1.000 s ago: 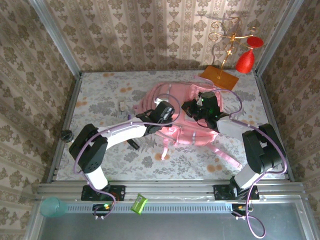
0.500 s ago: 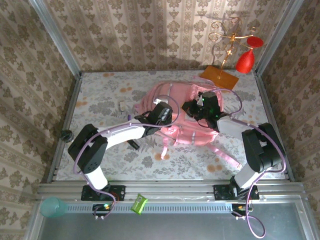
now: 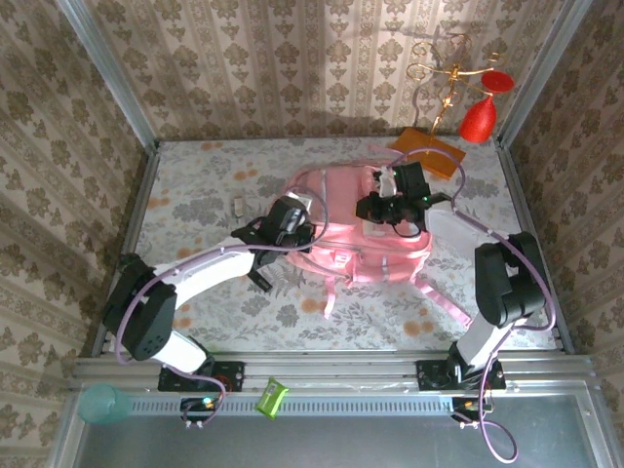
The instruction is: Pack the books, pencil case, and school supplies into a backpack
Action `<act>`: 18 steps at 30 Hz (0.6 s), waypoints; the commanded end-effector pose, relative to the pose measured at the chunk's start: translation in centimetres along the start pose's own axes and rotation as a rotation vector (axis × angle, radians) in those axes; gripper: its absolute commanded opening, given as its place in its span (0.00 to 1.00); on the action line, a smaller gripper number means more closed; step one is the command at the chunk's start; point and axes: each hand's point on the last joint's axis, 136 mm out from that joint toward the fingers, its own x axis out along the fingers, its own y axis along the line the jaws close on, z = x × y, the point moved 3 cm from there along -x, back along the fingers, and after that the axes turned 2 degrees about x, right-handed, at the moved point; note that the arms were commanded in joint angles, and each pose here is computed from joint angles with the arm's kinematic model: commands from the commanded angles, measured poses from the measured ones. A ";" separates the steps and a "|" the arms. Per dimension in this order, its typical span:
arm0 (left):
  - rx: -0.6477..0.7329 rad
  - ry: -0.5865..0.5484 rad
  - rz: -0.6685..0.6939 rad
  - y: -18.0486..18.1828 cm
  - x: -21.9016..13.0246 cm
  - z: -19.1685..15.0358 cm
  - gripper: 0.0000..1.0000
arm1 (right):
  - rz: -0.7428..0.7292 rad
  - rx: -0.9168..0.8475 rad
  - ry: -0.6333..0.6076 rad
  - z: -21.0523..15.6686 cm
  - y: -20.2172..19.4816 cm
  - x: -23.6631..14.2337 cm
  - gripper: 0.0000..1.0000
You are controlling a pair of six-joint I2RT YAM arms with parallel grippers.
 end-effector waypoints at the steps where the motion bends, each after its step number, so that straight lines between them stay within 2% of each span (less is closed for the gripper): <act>1: 0.000 0.117 0.030 3.1 -2.2 -2.9 0.00 | -0.264 -0.127 0.015 1.4 -4.5 -1.3 0.00; 5: -0.013 0.103 -0.191 -0.1 -3.0 -2.8 0.00 | -0.257 -0.132 -0.045 3.8 -3.6 -1.4 0.01; 10: -0.026 0.060 -0.280 -2.0 -2.3 -1.4 0.00 | -0.239 -0.122 -0.116 5.8 -1.7 -2.9 0.21; 14: -0.020 0.037 -0.286 -2.8 -1.4 -0.5 0.00 | -0.247 -0.082 -0.211 4.7 -0.9 -5.9 0.43; 18: -0.001 0.037 -0.308 -4.2 -0.8 0.2 0.00 | -0.107 0.083 -0.254 1.3 0.4 -7.0 0.55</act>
